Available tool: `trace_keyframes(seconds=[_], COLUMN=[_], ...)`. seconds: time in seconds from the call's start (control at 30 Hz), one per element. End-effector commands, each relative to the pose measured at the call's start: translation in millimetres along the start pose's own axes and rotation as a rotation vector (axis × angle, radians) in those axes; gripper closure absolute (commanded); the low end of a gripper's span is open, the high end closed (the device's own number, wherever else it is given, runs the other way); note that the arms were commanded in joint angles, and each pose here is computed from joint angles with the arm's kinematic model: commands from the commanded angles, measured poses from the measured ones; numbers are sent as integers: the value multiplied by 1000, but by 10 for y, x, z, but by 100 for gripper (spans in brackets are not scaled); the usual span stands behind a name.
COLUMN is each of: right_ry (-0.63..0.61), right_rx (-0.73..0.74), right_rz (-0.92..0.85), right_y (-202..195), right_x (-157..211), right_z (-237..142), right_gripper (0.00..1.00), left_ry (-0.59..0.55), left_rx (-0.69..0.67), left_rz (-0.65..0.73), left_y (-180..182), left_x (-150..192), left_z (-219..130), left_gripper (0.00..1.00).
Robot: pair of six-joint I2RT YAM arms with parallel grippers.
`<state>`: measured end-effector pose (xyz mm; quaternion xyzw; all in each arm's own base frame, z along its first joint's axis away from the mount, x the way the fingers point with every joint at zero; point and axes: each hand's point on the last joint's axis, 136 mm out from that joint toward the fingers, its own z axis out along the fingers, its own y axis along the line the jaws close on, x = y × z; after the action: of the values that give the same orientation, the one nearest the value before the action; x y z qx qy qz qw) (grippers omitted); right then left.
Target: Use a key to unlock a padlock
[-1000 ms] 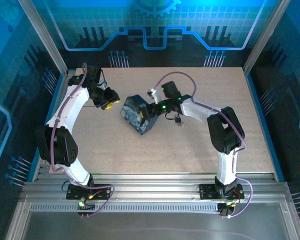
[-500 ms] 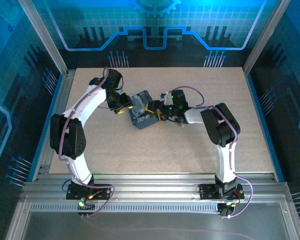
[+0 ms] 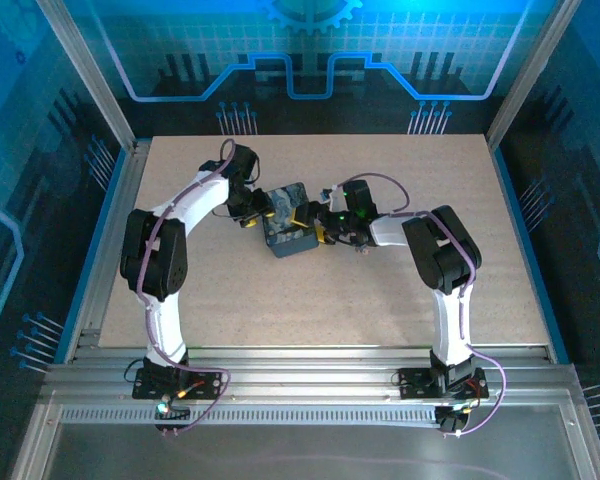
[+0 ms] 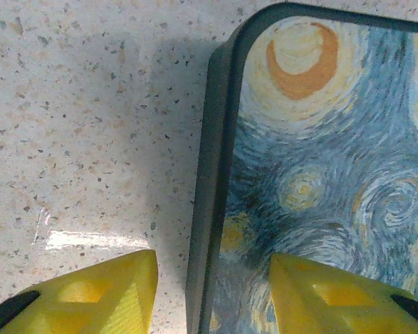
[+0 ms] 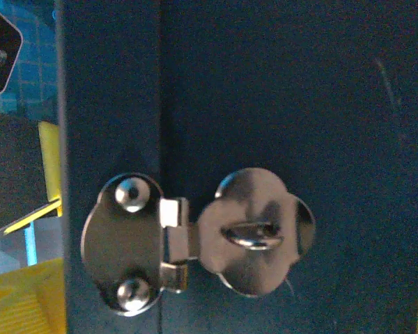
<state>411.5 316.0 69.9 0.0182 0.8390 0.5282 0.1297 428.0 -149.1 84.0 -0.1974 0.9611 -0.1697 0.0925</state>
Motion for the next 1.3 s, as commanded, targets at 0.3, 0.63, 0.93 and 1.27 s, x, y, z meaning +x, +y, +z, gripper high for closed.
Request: trace_keyframes(seconds=[0.3, 0.63, 0.93, 1.27], right_ry=[17, 107, 170, 41], right_rx=[197, 75, -28, 412], right_rz=[-94, -130, -124, -462], right_y=[18, 487, 981, 720], right_x=[-113, 132, 290, -43], right_z=[-380, 34, 232, -788], right_gripper=[0, 0, 0, 0], left_ry=[31, -1, -159, -226], left_rx=[-72, -33, -68, -82], left_rz=[-4, -12, -42, -19], left_y=[217, 125, 384, 512], left_x=[73, -68, -401, -336], left_z=[276, -9, -741, -1017], left_gripper=[54, 53, 48, 48])
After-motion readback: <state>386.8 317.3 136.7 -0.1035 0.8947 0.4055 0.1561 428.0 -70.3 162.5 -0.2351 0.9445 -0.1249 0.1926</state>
